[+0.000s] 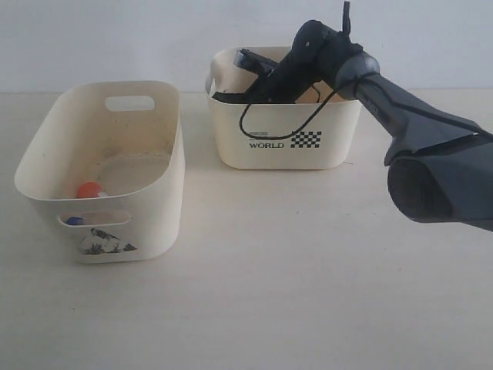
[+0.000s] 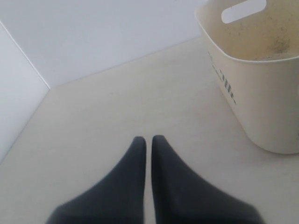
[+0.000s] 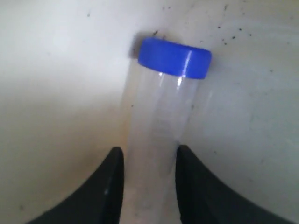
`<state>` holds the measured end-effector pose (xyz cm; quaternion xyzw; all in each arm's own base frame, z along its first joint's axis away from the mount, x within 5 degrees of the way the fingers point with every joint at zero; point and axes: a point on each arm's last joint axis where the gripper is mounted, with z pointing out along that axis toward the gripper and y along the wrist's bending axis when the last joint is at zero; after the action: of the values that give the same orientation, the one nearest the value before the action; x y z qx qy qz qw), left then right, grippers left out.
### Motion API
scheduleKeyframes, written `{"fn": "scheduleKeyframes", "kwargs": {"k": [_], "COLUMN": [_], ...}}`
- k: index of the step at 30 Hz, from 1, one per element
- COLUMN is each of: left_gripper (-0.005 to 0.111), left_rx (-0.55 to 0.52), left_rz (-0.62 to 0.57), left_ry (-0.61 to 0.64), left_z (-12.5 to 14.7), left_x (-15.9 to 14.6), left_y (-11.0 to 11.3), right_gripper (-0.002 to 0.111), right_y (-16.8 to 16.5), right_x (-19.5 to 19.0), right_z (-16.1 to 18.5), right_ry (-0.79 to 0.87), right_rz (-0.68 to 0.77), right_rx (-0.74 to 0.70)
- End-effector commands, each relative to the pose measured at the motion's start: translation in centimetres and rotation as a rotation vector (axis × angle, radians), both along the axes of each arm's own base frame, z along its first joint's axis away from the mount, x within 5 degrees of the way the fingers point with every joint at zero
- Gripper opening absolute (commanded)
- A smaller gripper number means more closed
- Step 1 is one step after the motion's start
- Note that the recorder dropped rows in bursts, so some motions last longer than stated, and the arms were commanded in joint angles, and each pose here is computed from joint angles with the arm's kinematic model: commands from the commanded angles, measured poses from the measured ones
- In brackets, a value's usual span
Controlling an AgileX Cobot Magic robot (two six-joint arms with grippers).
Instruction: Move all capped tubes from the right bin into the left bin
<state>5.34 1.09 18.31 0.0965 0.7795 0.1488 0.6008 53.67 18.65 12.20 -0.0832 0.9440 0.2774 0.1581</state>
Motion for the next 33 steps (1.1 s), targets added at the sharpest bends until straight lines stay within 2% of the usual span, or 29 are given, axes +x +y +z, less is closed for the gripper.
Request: {"fn": "scheduleKeyframes", "kwargs": {"k": [1,5,7,9,11,21,26,30,33], "left_gripper": [0.004,0.004,0.004,0.004,0.004,0.004,0.004,0.004,0.004], "left_rx": [-0.007,-0.007,-0.007,-0.007,-0.007,-0.007,-0.007,-0.007,-0.007], "left_rz": [0.001,0.001,0.001,0.001,0.001,0.001,0.001,0.001,0.001], "left_ry": [-0.007,-0.007,-0.007,-0.007,-0.007,-0.007,-0.007,-0.007,-0.007], "left_z": [0.1,0.1,0.1,0.1,0.1,0.1,0.1,0.1,0.1], "left_x": [0.0,0.0,0.0,0.0,0.0,0.0,0.0,0.0,0.0], "left_y": [0.0,0.0,0.0,0.0,0.0,0.0,0.0,0.0,0.0], "right_gripper": [0.0,0.0,0.0,0.0,0.0,0.0,0.0,0.0,0.0], "right_y": [-4.1,-6.2,-5.7,-4.6,-3.6,-0.2,1.9,2.7,2.3], "right_x": [0.7,1.0,0.8,0.6,0.5,-0.2,-1.0,-1.4,-1.4], "right_z": [2.9,6.0,6.4,6.4,6.0,0.9,-1.0,-2.5,-2.7], "right_ry": [-0.064,-0.116,-0.121,-0.14,-0.13,-0.041,-0.023,0.014,0.039], "right_rz": [-0.037,-0.079,-0.05,0.04,0.077,0.158,0.213,0.148,0.09], "right_rx": [-0.161,-0.157,-0.106,0.006,0.1,0.192,0.159,-0.049,-0.123]}}
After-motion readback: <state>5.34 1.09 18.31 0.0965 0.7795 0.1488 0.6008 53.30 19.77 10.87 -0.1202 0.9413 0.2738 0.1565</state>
